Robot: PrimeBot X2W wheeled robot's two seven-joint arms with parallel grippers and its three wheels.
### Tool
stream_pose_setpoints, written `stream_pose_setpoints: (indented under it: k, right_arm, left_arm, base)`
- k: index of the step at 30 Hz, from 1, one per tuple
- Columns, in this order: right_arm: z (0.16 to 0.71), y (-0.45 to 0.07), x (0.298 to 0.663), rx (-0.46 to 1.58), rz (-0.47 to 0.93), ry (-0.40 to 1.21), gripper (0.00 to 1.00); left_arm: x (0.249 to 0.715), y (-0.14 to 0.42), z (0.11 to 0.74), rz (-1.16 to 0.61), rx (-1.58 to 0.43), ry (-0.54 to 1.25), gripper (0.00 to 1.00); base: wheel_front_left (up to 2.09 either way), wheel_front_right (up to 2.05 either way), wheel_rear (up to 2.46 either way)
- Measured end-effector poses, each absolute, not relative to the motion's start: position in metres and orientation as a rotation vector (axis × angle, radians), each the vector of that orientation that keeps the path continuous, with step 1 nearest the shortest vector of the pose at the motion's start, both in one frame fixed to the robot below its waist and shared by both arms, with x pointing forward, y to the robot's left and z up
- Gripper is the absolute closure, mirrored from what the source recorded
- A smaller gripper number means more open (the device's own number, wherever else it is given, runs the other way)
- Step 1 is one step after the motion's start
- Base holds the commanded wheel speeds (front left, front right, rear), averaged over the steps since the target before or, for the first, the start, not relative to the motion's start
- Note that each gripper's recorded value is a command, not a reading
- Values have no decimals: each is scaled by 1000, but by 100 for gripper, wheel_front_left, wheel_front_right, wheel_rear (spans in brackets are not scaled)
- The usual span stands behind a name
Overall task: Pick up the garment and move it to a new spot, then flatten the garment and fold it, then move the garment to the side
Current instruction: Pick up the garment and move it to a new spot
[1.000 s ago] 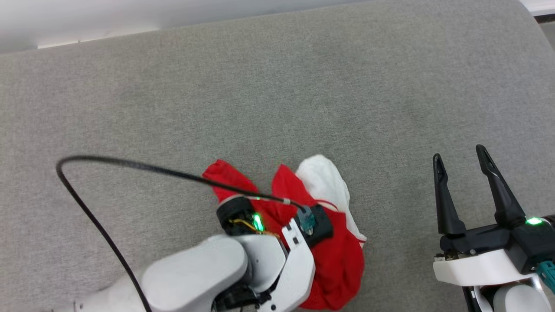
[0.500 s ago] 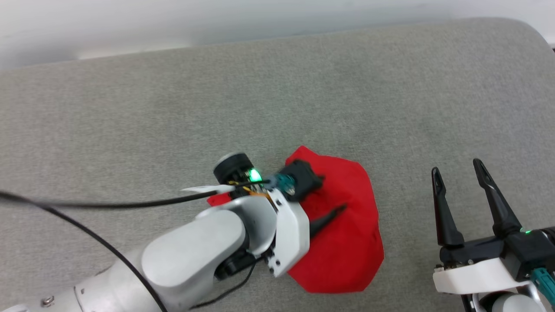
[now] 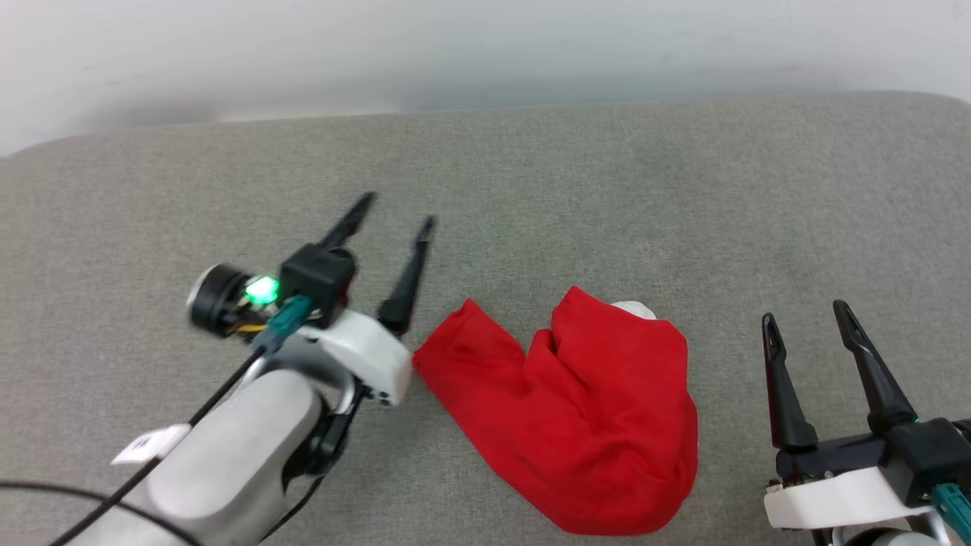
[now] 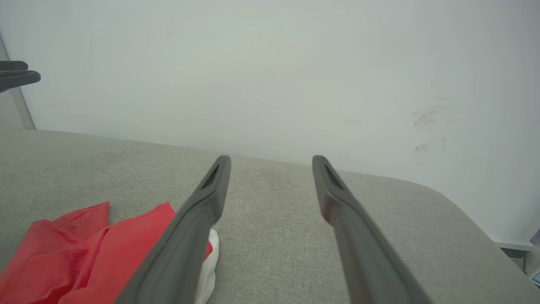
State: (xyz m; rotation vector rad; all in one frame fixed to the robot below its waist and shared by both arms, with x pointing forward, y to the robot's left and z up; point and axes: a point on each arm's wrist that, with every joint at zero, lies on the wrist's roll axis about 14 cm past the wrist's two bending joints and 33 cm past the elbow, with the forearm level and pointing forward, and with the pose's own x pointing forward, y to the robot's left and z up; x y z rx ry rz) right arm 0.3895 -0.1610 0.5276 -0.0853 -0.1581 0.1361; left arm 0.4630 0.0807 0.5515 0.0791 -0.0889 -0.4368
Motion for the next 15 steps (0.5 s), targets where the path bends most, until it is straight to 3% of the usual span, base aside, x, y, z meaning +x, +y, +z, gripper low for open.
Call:
stream_pose_setpoints:
  k: [8,15]
  right_arm:
    - [530,-156,386,-82,151,-165,0]
    - [532,-157,383,-52,146,-168,0]
  left_arm:
    - [443,152,561,-116,54,-156,0]
    - [410,181,553,31,39,-174,0]
  base:
    - [0,0,0]
    - [0,0,0]
